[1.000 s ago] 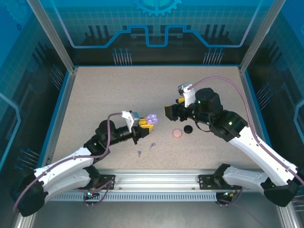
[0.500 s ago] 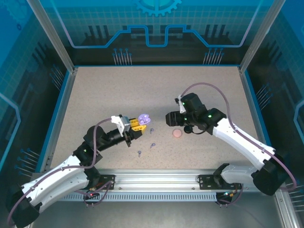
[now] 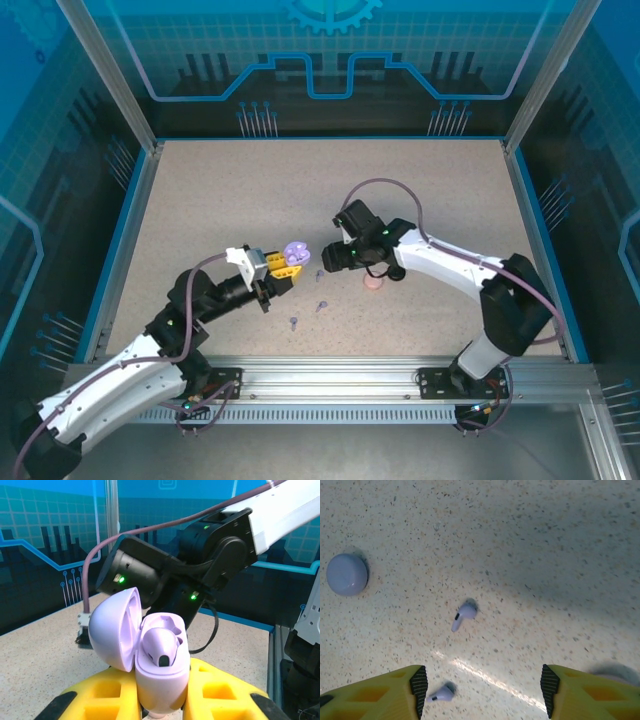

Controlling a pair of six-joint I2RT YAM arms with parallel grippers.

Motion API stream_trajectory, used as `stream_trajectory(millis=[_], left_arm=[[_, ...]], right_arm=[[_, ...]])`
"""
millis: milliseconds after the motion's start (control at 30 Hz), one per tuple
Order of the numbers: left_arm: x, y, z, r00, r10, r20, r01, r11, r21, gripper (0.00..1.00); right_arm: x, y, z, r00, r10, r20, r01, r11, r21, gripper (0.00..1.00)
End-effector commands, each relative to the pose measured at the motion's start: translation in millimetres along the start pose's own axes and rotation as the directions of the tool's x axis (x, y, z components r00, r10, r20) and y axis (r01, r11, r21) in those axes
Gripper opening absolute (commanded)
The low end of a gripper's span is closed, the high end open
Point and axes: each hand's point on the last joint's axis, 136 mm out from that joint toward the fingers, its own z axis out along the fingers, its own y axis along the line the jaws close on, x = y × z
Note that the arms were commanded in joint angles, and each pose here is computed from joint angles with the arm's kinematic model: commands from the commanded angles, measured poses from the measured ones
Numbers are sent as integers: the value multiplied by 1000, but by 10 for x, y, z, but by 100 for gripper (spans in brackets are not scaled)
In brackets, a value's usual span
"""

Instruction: Insert wireless bluetooth earbuds into charging case

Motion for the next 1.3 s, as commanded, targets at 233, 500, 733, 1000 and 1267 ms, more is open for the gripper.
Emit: stream_trajectory(millis=[233, 500, 733, 1000, 1267], left_arm=[[-126, 33, -72, 1000, 2, 30, -1, 999, -39, 0], [-117, 32, -72, 1000, 1, 23, 0, 999, -40, 0], [-117, 37, -72, 1000, 4, 26, -3, 999, -42, 0], [-105, 41, -67, 1000, 2, 24, -1, 999, -43, 0], [-100, 44, -67, 1000, 1, 22, 0, 999, -44, 0]], right_arm=[[-37, 265, 491, 994, -51, -92, 49, 999, -21, 60], [83, 250, 784, 981, -63, -182, 69, 997, 25, 52], [154, 197, 868, 975, -49, -215, 60, 997, 45, 49], [217, 188, 955, 968, -47, -247, 60, 997, 47, 44], [287, 212, 993, 961, -52, -271, 67, 997, 45, 40]])
